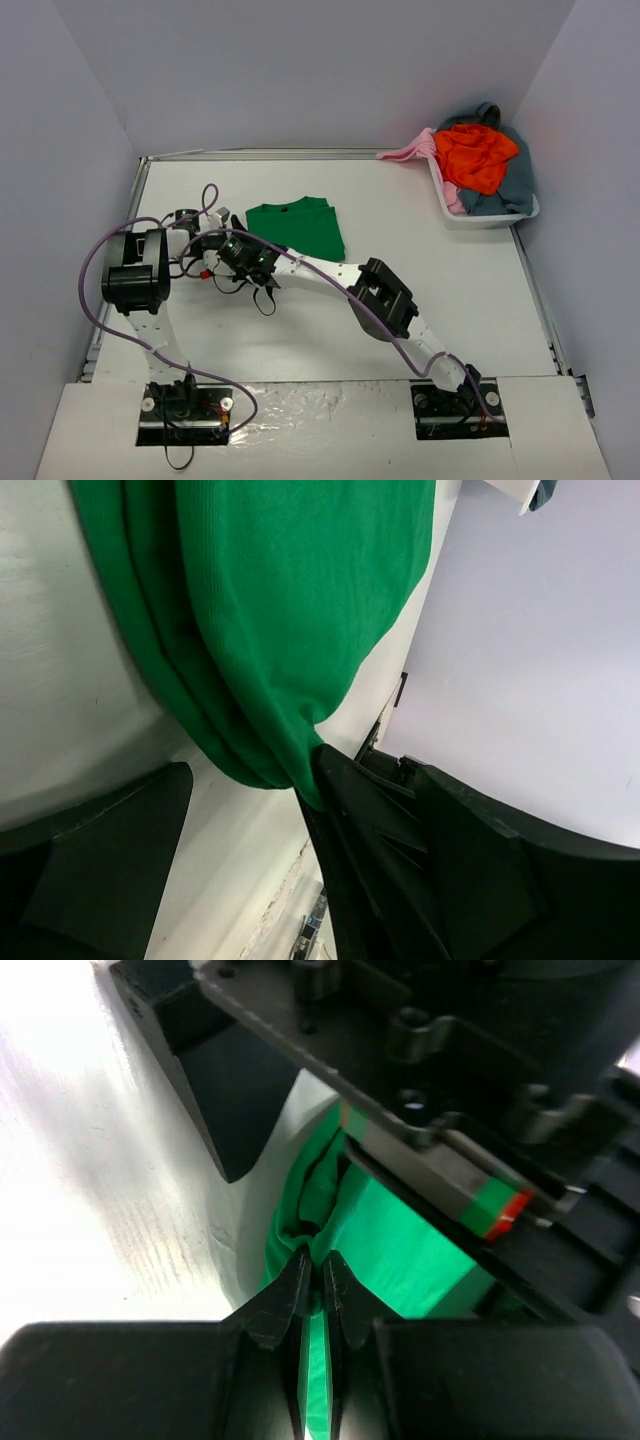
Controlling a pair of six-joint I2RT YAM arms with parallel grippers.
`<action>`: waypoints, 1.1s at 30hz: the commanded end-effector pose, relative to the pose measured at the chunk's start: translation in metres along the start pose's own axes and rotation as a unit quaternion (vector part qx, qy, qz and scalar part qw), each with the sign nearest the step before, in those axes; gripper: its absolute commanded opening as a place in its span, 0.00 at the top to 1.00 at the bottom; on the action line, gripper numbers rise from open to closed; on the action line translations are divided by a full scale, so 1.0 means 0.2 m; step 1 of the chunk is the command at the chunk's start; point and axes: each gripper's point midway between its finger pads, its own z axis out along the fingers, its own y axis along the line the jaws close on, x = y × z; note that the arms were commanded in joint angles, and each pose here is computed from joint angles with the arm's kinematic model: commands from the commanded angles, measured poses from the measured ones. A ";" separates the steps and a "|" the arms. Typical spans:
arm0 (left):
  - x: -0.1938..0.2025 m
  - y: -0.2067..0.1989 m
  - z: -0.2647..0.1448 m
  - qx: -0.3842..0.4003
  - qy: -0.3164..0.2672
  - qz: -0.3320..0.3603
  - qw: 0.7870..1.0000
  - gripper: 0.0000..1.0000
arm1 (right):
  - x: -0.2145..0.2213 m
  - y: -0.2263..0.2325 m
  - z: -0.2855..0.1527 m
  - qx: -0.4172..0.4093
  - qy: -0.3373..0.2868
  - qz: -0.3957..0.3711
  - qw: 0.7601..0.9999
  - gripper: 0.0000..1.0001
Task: Fold and stack the t-shirts
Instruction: Put the neatly folded tshirt into the corner of the board with the left arm
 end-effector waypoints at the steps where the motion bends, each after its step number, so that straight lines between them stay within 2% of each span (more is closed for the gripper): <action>1: -0.01 -0.01 -0.01 -0.023 -0.011 0.023 0.999 0.06 | -0.07 -0.15 -0.15 0.032 -0.009 0.007 0.999 1.00; 11: -0.07 0.00 0.10 -0.019 -0.001 0.026 0.999 0.06 | -0.10 -0.18 -0.22 0.036 -0.017 0.005 0.999 1.00; 15: -0.03 0.00 0.18 -0.021 0.019 0.025 0.999 0.05 | -0.10 -0.17 -0.21 0.036 -0.016 0.004 0.999 1.00; 22: -0.04 0.04 0.20 -0.026 0.019 0.016 0.999 0.00 | -0.10 -0.15 -0.21 0.033 -0.013 -0.001 0.999 1.00; 24: -0.04 0.04 0.20 -0.027 0.019 0.018 0.999 0.08 | -0.10 -0.14 -0.21 0.032 -0.013 -0.003 0.999 1.00; 33: -0.06 0.10 0.15 -0.057 0.007 0.018 0.998 0.17 | -0.13 -0.13 -0.25 0.032 -0.017 -0.009 0.999 1.00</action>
